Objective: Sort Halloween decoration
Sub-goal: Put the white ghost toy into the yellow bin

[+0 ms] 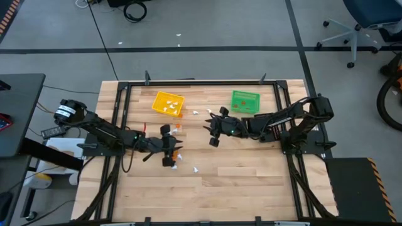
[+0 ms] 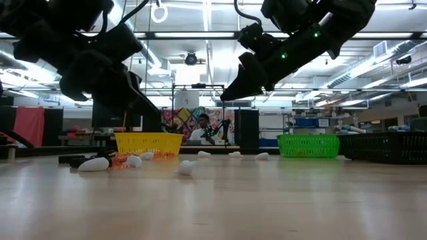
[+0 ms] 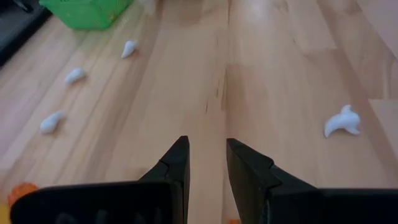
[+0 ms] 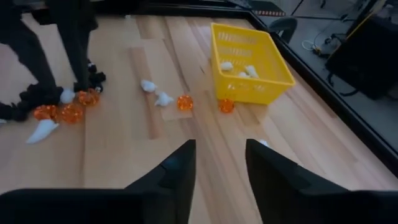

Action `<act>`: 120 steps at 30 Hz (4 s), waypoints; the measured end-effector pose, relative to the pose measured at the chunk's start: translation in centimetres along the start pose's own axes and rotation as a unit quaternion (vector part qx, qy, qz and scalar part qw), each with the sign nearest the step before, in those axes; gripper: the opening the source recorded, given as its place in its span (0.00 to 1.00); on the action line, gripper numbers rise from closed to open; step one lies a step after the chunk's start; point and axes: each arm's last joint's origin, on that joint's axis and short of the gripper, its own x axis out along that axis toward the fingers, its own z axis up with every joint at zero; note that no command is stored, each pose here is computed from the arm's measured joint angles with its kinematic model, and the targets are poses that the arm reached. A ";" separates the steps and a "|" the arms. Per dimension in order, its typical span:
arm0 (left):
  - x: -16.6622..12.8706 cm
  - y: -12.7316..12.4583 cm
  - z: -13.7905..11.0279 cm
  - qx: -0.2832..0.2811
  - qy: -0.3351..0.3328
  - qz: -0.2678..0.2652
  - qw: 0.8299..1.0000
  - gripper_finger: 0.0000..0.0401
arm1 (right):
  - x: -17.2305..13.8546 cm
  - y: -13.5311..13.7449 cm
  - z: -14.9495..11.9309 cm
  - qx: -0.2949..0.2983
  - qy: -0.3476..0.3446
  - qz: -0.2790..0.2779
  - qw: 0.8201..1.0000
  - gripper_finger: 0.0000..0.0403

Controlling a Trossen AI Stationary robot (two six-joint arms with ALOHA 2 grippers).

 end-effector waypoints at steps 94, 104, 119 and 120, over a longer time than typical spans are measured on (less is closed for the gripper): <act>-0.4 4.2 1.4 0.017 -0.024 0.155 0.987 0.20 | 2.8 -2.6 -8.6 0.209 0.018 -0.048 0.977 0.26; -0.2 4.9 0.5 -0.017 0.016 0.169 0.985 0.20 | 0.1 -7.7 -4.8 0.337 0.013 0.002 0.941 0.27; -0.8 3.6 1.8 -0.018 0.006 0.142 0.990 0.20 | -0.9 -9.0 -4.2 0.340 0.036 0.070 0.937 0.27; -1.0 3.7 2.0 -0.018 0.006 0.142 0.990 0.20 | -0.8 -8.9 -4.3 0.335 0.040 0.068 0.939 0.27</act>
